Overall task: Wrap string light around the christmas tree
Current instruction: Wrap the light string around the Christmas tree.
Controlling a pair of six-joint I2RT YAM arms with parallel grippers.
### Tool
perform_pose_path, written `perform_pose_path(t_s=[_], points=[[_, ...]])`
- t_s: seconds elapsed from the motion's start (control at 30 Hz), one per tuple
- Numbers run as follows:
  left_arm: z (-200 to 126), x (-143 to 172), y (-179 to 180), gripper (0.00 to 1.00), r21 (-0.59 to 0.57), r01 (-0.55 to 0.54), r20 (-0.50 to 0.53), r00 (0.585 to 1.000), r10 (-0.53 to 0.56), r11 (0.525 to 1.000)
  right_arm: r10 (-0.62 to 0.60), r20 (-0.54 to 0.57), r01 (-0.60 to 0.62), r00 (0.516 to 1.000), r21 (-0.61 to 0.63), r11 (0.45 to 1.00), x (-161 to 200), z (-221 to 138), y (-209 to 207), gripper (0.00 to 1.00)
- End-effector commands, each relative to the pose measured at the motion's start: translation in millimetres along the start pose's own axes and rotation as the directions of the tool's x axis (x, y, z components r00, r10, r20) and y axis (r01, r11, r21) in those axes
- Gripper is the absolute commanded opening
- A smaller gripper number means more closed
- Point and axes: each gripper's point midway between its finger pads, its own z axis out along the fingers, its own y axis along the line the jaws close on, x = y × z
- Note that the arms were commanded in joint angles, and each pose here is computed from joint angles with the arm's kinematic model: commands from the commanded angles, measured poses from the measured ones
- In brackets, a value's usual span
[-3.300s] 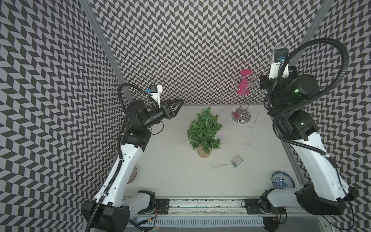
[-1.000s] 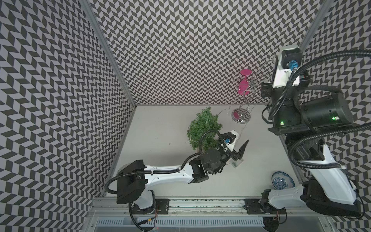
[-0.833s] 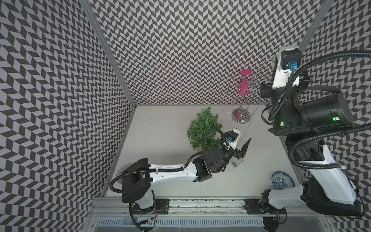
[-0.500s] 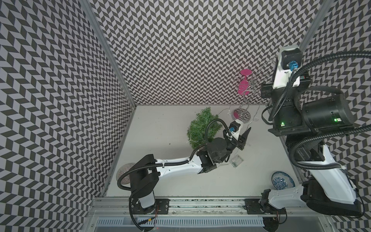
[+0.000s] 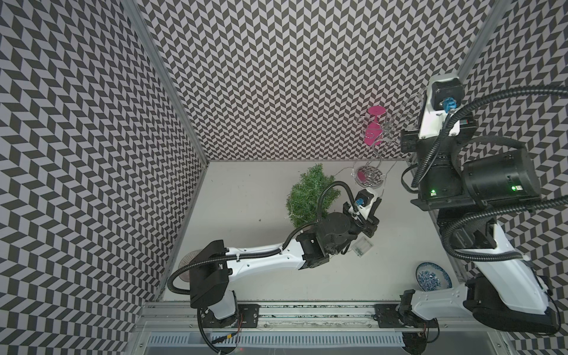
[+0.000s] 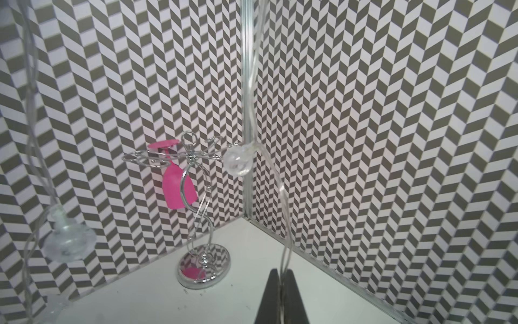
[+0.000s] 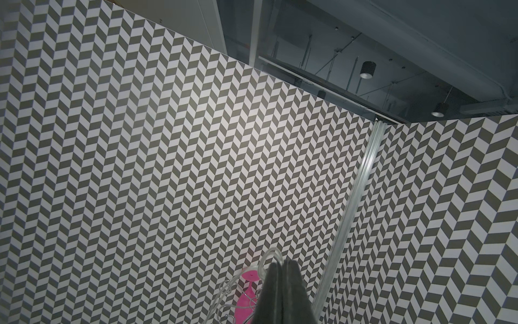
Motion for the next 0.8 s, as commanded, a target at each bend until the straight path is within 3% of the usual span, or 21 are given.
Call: perform_pose_path(t_s=[0.0,0.2,0.3,0.53,0.77], points=[[-24,-51,1,0.0,-0.015,-0.027,0.053,0.998,0.027,1.0,0.058,0.014,-0.059,0.998,0.038,0.998,-4,-5,-21,0.0],[-50,-73,7,0.0,0.0,0.007,0.073,0.997,-0.007,1.0,0.063,0.015,-0.064,0.998,0.049,0.997,-5,-6,-27,0.0],[-63,-76,16,0.0,-0.031,-0.015,0.033,0.999,0.016,0.999,0.062,-0.005,-0.061,0.998,0.043,0.997,0,-6,-24,0.0],[-133,-113,62,0.0,-0.133,-0.056,-0.017,0.998,0.055,0.989,0.093,-0.087,-0.091,0.992,0.029,0.995,32,-16,-20,0.0],[-183,-150,96,0.0,-0.211,-0.05,0.037,0.998,0.059,0.976,0.139,-0.17,-0.147,0.976,-0.033,0.989,61,-30,0,0.0]])
